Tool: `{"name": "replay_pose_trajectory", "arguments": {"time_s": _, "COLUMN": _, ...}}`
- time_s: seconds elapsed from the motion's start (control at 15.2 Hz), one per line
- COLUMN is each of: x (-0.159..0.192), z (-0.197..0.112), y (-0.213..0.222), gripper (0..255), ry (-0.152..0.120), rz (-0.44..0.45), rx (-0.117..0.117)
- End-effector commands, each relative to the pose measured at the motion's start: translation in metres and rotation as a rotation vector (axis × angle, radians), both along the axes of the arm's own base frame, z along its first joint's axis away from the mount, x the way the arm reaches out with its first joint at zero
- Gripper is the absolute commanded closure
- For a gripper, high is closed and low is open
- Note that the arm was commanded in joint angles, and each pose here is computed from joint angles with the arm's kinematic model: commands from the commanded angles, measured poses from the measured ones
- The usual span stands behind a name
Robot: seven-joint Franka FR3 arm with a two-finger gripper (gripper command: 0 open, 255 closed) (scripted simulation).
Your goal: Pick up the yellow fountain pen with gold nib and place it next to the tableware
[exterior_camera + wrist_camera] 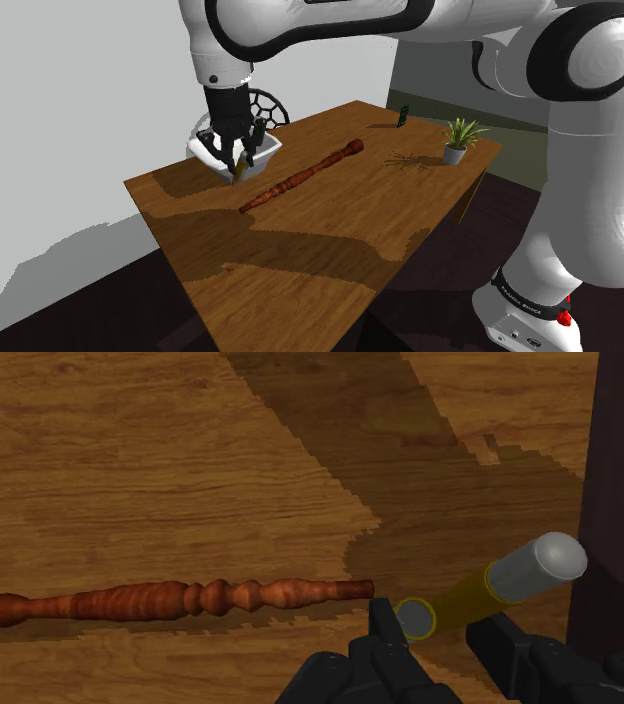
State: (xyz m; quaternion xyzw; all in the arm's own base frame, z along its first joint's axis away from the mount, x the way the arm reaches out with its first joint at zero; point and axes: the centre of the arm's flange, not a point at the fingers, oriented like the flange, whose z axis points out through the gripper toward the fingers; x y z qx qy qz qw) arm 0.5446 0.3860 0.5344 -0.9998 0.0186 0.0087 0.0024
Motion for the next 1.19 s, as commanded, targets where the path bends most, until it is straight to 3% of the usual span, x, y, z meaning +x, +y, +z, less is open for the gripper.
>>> {"name": "replay_pose_trajectory", "arguments": {"time_s": 0.0, "x": 0.007, "z": -0.001, "y": 0.027, "gripper": 255, "ry": 0.0, "rz": -0.002, "rx": 0.0}}
{"name": "replay_pose_trajectory", "arguments": {"time_s": 1.12, "x": 0.007, "z": -0.091, "y": 0.027, "gripper": 255, "ry": 0.0, "rz": -0.002, "rx": 0.0}}
